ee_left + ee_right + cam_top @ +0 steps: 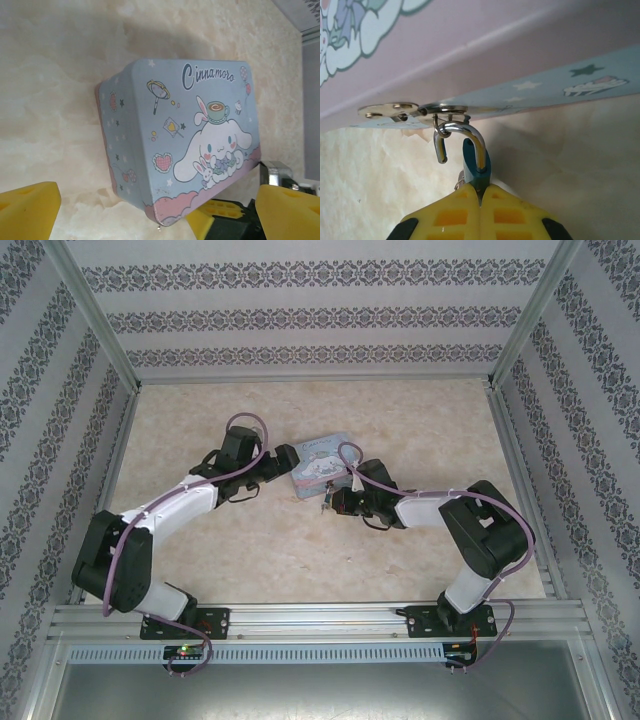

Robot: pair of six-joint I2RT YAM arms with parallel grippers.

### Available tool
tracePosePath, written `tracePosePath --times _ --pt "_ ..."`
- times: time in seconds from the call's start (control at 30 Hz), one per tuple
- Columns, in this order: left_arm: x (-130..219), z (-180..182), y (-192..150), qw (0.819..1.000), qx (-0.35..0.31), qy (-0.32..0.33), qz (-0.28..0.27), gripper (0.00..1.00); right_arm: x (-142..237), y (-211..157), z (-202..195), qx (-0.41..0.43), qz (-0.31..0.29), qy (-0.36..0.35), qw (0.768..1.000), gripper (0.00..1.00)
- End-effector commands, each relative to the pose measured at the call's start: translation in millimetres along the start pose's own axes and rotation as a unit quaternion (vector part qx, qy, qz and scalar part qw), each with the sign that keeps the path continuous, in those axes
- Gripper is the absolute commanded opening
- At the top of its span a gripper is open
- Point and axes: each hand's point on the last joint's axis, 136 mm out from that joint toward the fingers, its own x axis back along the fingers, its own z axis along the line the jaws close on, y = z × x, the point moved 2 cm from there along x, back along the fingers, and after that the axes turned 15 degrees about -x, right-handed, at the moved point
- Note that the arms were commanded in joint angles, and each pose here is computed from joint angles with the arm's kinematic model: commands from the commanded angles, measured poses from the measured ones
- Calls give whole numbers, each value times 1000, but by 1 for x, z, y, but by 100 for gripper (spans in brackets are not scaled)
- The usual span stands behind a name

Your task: Unlock the padlock with the key

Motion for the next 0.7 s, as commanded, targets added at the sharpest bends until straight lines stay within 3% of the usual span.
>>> tracePosePath --times 0.0,0.3,0.67 --pt "-5 4 -8 998 -47 45 27 100 5 -3 -4 -27 6 7 1000 1" --pt "-27 -4 -16 984 -126 105 67 100 7 0 -3 -60 6 28 998 0" --pt "-40 6 -45 972 -156 145 101 100 6 4 -6 -111 2 54 992 0"
